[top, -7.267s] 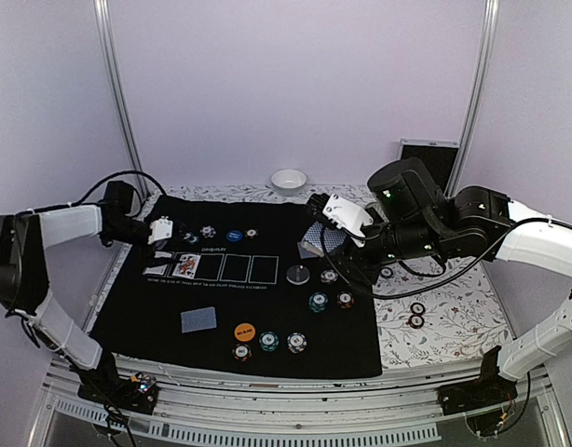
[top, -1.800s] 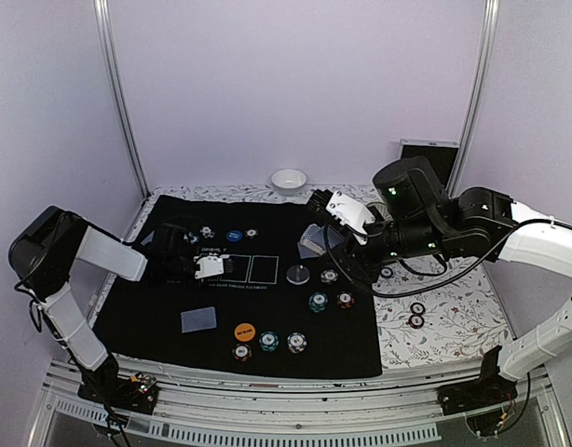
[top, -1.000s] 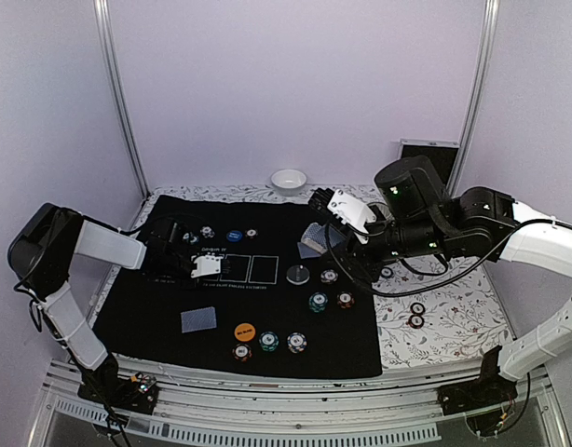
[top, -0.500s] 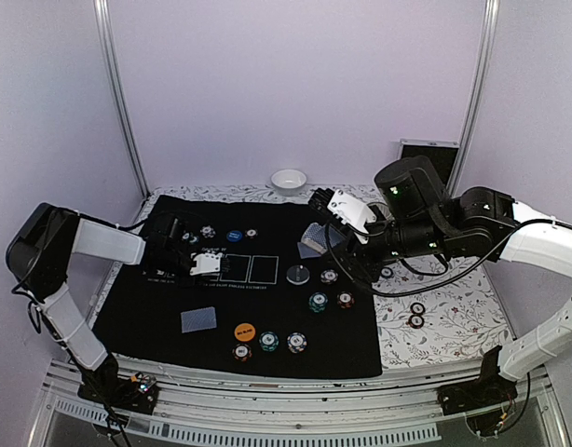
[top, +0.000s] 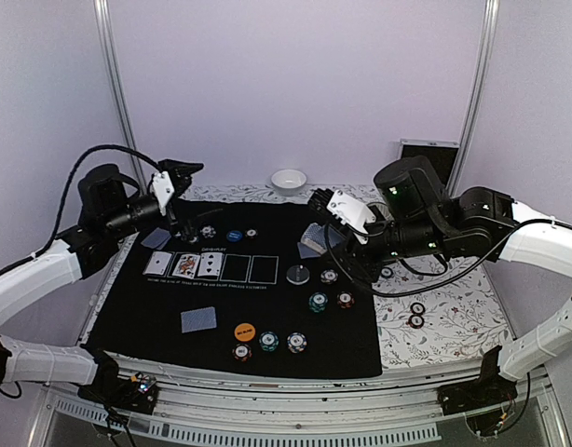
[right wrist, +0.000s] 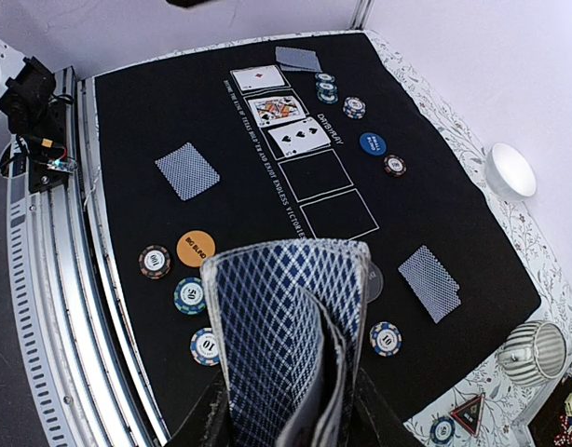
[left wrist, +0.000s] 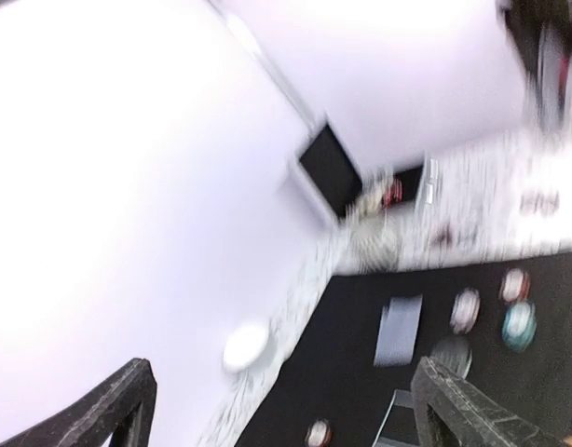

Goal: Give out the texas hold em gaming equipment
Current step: Pick up the poker card from the face-down deck piles.

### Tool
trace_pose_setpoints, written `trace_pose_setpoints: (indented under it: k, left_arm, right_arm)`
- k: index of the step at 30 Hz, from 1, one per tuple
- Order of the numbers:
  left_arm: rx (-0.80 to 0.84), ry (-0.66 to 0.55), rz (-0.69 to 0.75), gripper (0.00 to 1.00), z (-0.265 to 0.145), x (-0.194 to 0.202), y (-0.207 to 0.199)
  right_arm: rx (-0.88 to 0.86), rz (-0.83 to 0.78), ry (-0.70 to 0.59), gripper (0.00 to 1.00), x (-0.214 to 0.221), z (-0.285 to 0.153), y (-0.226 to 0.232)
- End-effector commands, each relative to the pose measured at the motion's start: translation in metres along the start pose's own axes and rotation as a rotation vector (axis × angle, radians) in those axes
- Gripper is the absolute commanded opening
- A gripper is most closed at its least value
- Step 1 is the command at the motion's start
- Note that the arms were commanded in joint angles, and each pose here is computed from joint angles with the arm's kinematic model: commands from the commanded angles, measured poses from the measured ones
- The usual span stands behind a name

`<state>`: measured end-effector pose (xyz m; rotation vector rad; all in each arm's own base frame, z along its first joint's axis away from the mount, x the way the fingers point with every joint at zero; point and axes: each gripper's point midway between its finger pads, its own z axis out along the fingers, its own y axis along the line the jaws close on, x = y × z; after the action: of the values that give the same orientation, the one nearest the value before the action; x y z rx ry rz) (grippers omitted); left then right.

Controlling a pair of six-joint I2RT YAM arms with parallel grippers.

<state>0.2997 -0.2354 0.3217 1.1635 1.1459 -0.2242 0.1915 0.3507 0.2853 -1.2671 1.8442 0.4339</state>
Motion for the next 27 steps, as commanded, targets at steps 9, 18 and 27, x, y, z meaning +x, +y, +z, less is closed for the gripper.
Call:
trace_pose_setpoints:
  k: [9, 18, 27]
  left_arm:
    - [0.302, -0.186, -0.484, 0.82, 0.038, -0.102, -0.078]
    - [0.508, -0.07, -0.519, 0.87, 0.074, -0.117, -0.122]
    - [0.533, -0.077, -0.422, 0.88, 0.084, -0.125, -0.141]
  right_arm:
    - [-0.045, -0.002, -0.05, 0.04, -0.02, 0.004, 0.005]
    - [-0.052, -0.001, -0.048, 0.04, -0.022, 0.006, 0.007]
    - [-0.054, -0.008, -0.047, 0.04, -0.023, 0.007, 0.007]
